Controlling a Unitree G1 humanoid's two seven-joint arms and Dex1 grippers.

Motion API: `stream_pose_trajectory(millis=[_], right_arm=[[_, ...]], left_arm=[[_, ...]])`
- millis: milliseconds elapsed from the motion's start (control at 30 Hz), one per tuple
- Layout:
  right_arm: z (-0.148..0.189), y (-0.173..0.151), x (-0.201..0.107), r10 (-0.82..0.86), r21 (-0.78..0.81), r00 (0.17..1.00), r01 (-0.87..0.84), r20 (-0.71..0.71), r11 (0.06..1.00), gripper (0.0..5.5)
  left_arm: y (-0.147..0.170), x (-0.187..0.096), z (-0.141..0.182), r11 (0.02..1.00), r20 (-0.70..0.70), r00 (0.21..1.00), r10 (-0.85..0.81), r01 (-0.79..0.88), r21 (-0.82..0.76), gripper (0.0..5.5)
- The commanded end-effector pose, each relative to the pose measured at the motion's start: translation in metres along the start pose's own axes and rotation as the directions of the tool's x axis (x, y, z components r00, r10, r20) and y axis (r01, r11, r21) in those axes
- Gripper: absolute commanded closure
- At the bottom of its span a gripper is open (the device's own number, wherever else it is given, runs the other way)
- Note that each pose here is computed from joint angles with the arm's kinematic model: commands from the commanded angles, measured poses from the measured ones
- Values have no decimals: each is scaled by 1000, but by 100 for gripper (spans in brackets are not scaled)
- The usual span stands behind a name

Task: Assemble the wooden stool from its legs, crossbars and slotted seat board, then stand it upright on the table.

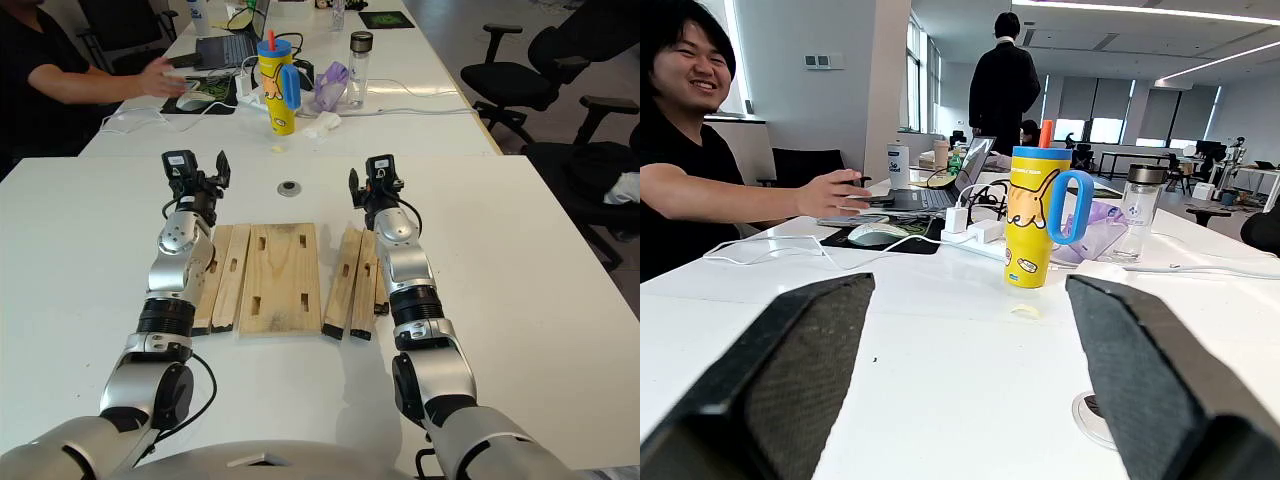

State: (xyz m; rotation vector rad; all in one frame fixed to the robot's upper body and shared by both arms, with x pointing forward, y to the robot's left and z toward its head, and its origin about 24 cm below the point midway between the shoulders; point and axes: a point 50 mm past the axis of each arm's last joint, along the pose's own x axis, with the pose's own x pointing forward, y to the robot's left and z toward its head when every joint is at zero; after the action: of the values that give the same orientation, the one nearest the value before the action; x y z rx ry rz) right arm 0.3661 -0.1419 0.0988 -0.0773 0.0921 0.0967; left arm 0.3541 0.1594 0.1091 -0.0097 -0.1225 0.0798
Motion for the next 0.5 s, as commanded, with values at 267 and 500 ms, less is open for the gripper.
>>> stream_pose_trajectory(millis=[267,500], right_arm=[[-2,-54,-66,-3,76,994,11,-106,997,238],[-23,-34,-103,160,184,921,-98,-355,978,238]], left_arm=[[16,-18,4,998,6,999,49,-49,44,194],[25,-29,-1,996,-30,996,83,-82,37,194]])
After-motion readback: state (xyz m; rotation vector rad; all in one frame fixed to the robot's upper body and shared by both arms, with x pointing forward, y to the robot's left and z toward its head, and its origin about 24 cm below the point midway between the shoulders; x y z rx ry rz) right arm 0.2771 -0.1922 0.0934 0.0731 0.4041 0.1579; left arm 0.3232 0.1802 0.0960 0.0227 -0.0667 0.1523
